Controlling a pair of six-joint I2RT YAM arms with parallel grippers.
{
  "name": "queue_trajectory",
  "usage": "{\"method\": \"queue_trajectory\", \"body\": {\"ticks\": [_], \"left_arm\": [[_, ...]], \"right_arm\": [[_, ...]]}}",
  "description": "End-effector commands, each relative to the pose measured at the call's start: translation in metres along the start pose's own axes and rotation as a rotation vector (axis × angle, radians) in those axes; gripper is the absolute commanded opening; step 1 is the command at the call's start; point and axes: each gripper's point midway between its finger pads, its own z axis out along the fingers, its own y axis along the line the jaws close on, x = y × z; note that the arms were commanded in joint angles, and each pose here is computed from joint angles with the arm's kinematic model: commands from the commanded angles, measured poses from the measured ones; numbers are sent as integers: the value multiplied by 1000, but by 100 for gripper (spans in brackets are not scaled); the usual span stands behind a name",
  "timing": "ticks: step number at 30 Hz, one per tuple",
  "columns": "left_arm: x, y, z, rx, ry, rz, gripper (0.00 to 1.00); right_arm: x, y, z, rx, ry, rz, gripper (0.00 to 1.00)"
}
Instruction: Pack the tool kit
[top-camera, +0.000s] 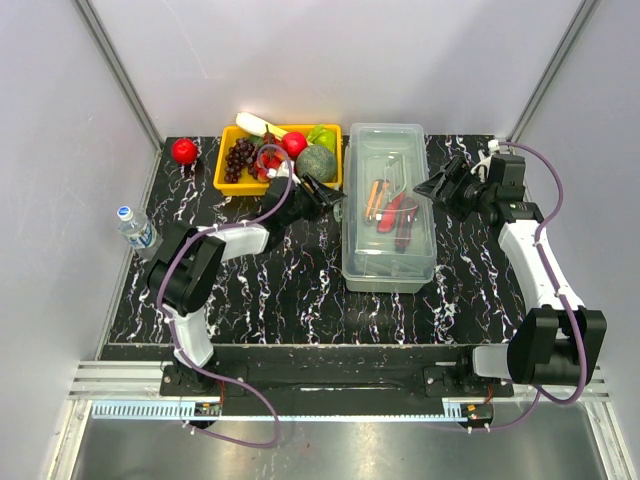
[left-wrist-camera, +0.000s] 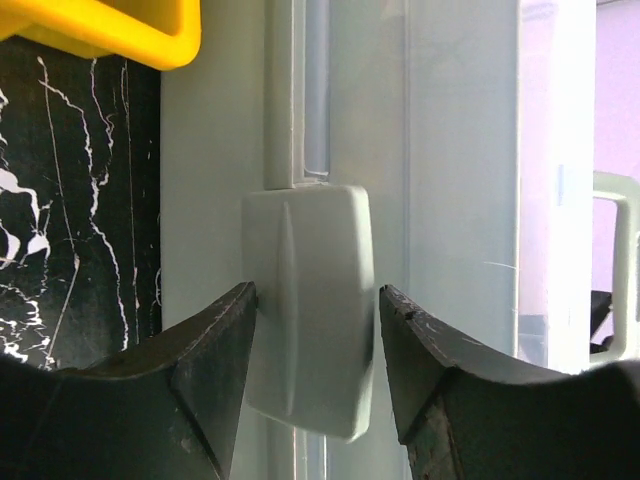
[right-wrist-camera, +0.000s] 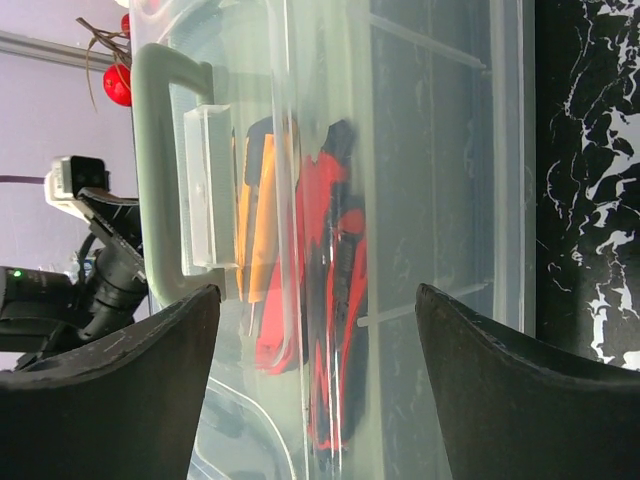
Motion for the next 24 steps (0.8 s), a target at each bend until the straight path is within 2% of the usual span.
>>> {"method": "queue_trajectory", "body": {"ticks": [1, 5, 10, 17, 24], "left_arm": [[4, -66, -6, 89, -5, 192, 56], [12, -64, -3, 72, 16, 213, 47], [17, -57, 0, 51, 37, 218, 41], [13, -59, -4, 22, 14, 271, 36], [23, -39, 3, -27, 55, 233, 36]], "right_arm": [[-12, 9, -3, 7, -35, -37, 84], [-12, 7, -3, 14, -36, -35, 84], [-10, 4, -2, 22, -31, -31, 83], [-8, 1, -1, 31, -26, -28, 82], [-11, 1, -3, 43, -36, -33, 82]]}}
